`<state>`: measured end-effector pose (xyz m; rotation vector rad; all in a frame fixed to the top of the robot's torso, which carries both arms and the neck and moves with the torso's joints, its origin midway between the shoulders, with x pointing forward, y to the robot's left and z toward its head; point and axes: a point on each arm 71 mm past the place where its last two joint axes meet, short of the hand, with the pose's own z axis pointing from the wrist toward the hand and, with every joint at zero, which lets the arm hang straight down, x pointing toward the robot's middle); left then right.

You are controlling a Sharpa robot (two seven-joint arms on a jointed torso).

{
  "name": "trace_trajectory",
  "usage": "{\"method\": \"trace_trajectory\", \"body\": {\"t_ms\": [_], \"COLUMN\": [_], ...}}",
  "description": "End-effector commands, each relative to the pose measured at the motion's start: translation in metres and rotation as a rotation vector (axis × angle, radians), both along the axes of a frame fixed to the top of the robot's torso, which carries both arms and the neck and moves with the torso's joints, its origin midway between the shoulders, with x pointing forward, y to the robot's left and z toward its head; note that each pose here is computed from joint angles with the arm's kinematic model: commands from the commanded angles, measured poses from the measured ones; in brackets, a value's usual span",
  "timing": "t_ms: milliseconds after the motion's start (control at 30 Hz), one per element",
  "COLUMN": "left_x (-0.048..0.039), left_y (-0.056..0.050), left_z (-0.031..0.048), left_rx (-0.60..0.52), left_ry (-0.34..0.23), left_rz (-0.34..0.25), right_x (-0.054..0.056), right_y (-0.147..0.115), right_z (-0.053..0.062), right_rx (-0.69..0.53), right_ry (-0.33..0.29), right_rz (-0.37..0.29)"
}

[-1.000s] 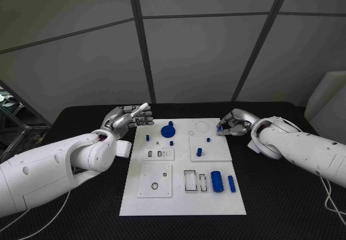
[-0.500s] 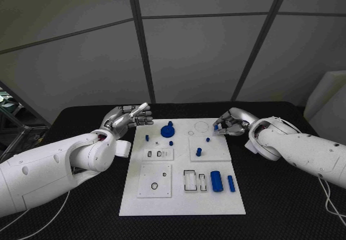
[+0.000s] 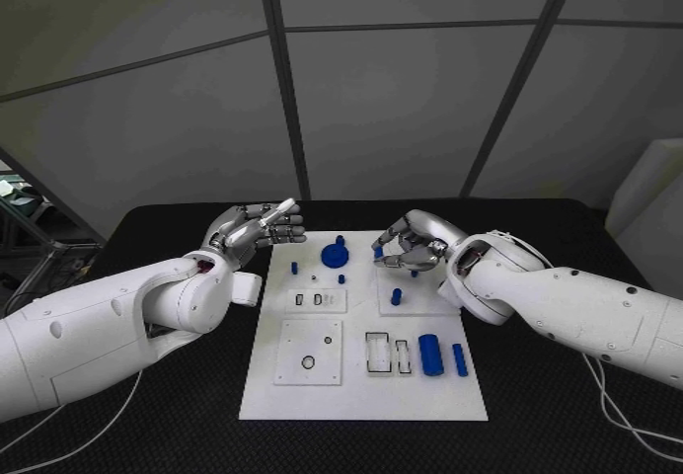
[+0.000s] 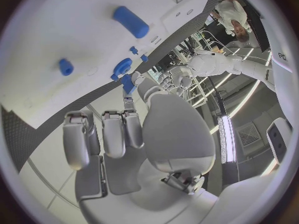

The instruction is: Assemble the parts on the task board

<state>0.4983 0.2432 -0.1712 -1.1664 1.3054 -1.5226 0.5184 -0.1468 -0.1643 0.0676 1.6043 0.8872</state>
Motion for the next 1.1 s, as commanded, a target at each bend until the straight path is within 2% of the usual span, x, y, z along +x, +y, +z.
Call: {"method": "trace_trajectory", "body": {"t_ms": [33,267,500,733,1100], "left_x": [0.0002,0.0007,0.0009,0.0012,0.0018], "left_y": [-0.002,-0.003,-0.006,-0.007,-0.008], "left_z": [0.0016,0.0016,0.0017,0.0016,0.0013], "left_rx": [-0.006,-0.006,-0.007,-0.008,-0.008], "left_ry": [-0.007,-0.007,-0.005,-0.005,-0.004], "left_rz": [-0.014,-0.015,-0.019,-0.02,-0.022], "right_x": [0.0,-0.007,-0.015,-0.022,-0.03], "right_y": [0.015,0.051,0.078,0.092,0.102], "right_z": [0.001,0.0,-0.009,-0.023,-0.03], "right_rx": [-0.014,-0.037,-0.092,-0.143,-0.168], "right_ry": [0.012,0.013,0.038,0.054,0.06], "right_rz": [-0.029,0.006,0.043,0.067,0.1]}}
